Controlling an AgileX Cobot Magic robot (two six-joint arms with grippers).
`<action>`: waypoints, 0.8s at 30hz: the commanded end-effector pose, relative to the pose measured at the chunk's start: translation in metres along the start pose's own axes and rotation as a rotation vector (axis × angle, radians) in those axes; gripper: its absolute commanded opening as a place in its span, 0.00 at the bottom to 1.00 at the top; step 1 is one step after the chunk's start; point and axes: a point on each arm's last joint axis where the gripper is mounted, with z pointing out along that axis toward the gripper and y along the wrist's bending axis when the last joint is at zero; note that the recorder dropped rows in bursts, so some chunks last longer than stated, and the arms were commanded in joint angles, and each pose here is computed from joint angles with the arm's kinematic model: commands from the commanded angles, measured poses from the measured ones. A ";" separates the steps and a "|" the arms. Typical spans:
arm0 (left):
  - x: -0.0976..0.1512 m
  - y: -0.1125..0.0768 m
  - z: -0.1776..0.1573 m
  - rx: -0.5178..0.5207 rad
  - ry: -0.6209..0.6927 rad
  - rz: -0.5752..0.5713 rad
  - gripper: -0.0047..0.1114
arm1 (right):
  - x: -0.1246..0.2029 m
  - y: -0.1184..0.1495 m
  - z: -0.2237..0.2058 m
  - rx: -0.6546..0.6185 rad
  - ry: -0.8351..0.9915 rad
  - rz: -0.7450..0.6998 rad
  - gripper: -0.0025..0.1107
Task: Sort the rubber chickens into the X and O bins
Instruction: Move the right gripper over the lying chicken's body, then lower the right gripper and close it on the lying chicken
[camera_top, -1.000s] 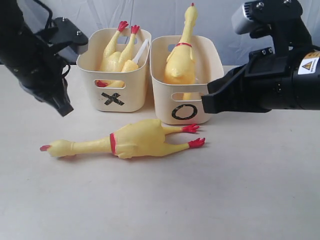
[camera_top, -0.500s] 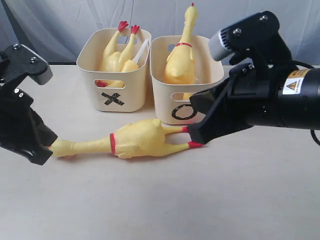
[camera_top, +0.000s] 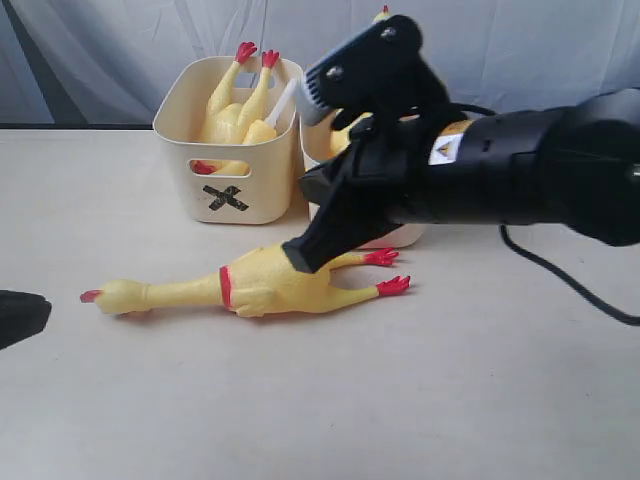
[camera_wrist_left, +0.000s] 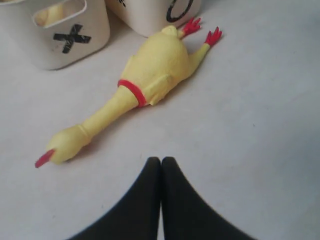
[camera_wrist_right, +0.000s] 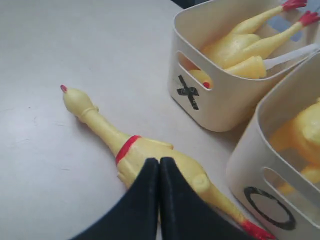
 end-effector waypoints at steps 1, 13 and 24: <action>0.005 -0.004 -0.019 -0.043 -0.066 0.062 0.04 | -0.012 0.027 0.039 -0.083 0.030 -0.138 0.01; 0.018 0.011 -0.054 -0.354 -0.176 -0.016 0.04 | -0.025 0.065 0.133 -0.155 0.042 -0.260 0.01; 0.021 0.013 -0.058 -0.397 -0.182 -0.027 0.04 | 0.006 0.069 0.189 -0.136 0.082 -0.449 0.01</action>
